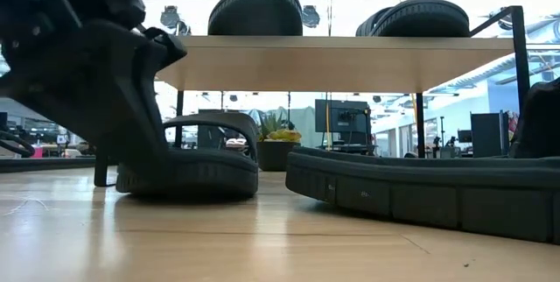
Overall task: Pick and place slides into the shelf
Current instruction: Put the black sandal under the shelf
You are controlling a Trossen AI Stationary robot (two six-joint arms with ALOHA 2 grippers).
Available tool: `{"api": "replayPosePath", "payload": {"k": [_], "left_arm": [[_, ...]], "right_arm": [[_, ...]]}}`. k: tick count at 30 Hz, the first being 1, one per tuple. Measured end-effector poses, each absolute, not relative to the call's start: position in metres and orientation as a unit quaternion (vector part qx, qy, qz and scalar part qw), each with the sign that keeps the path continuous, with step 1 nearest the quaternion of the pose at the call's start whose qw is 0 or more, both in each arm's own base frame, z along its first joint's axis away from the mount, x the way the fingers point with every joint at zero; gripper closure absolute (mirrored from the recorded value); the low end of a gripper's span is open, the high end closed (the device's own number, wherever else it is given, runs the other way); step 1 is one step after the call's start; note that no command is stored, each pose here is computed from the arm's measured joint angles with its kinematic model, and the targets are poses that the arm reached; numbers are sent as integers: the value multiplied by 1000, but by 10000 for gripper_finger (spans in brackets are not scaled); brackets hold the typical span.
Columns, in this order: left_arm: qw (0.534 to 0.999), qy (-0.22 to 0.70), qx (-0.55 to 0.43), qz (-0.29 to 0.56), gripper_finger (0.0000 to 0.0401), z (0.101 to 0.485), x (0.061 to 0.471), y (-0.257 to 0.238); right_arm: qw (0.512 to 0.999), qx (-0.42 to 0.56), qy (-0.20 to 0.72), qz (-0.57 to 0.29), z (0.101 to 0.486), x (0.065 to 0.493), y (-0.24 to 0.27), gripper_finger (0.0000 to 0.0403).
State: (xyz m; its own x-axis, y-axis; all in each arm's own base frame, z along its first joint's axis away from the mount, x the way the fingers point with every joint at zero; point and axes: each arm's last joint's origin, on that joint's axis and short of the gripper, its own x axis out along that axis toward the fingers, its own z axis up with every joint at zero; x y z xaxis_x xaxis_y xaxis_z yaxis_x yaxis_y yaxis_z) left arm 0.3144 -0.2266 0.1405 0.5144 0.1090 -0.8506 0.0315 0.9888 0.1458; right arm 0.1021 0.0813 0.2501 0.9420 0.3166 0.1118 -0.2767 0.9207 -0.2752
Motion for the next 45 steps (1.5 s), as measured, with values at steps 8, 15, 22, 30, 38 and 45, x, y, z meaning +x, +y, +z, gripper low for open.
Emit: {"api": "replayPosePath", "payload": {"k": [8, 15, 22, 30, 38, 45], "left_arm": [[860, 504, 77, 39, 401, 137, 314, -219], [847, 520, 86, 67, 401, 136, 311, -212], [847, 519, 84, 78, 401, 135, 311, -211], [849, 516, 98, -57, 401, 151, 310, -235], [878, 400, 230, -131, 401, 222, 288, -259], [904, 256, 320, -123, 401, 275, 273, -231]], "right_arm": [[977, -129, -77, 152, 250, 102, 81, 403], [977, -129, -77, 152, 250, 102, 81, 403], [977, -129, -77, 152, 250, 102, 81, 403], [976, -134, -76, 152, 250, 102, 81, 403], [975, -148, -71, 152, 248, 104, 83, 403], [974, -152, -76, 151, 249, 105, 84, 403]]}}
